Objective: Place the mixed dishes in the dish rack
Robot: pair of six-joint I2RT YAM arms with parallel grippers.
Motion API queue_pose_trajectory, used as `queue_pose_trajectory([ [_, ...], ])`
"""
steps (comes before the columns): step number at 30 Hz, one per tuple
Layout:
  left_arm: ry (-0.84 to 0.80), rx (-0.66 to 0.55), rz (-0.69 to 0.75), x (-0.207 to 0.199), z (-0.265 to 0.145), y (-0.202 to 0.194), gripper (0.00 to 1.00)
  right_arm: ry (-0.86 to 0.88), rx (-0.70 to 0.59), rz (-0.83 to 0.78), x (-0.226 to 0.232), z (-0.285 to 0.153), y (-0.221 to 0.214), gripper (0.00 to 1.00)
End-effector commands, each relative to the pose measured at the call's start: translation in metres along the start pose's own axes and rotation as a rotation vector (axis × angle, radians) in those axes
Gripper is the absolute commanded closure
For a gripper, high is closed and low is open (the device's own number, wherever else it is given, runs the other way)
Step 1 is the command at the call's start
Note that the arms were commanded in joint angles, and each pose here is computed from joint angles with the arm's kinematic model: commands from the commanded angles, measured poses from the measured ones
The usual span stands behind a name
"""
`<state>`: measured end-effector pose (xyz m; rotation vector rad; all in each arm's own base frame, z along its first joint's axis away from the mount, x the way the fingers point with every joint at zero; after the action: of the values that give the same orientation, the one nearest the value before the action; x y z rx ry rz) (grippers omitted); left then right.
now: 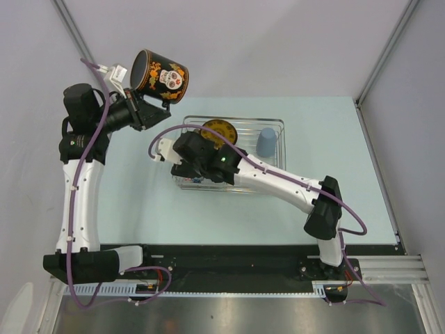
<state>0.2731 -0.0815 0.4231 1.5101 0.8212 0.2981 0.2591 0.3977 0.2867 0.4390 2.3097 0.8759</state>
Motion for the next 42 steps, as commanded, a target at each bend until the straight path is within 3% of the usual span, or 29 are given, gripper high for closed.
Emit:
queue_pose_trajectory([
  [1, -0.048, -0.138, 0.19, -0.02, -0.013, 0.033, 1.0, 0.031, -0.001, 0.016, -0.001, 0.002, 0.005, 0.26],
  [6, -0.046, -0.141, 0.189, -0.019, -0.014, 0.032, 1.0, 0.034, 0.003, 0.036, -0.008, 0.011, 0.001, 0.29],
  [15, -0.036, -0.144, 0.185, -0.015, -0.017, 0.032, 1.0, 0.027, 0.021, 0.058, -0.019, 0.032, -0.014, 0.47],
  [30, -0.038, -0.159, 0.194, -0.015, -0.019, 0.039, 1.0, 0.041, 0.044, 0.073, -0.016, 0.05, -0.029, 0.47],
  [42, -0.036, -0.164, 0.194, -0.013, -0.022, 0.041, 1.0, 0.02, 0.042, 0.102, -0.023, 0.067, -0.041, 0.56],
])
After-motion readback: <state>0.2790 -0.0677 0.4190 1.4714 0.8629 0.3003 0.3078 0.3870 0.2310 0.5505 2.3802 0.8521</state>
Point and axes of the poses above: each gripper's point midway between its finger pads, its own z axis out along the fingers, its own x axis along the line the jaws close on, y = z × x, the point moved 6 cm from there along -z, back along the fingers, and after that the axes turned 14 degrees about z, right-handed, at the moved point
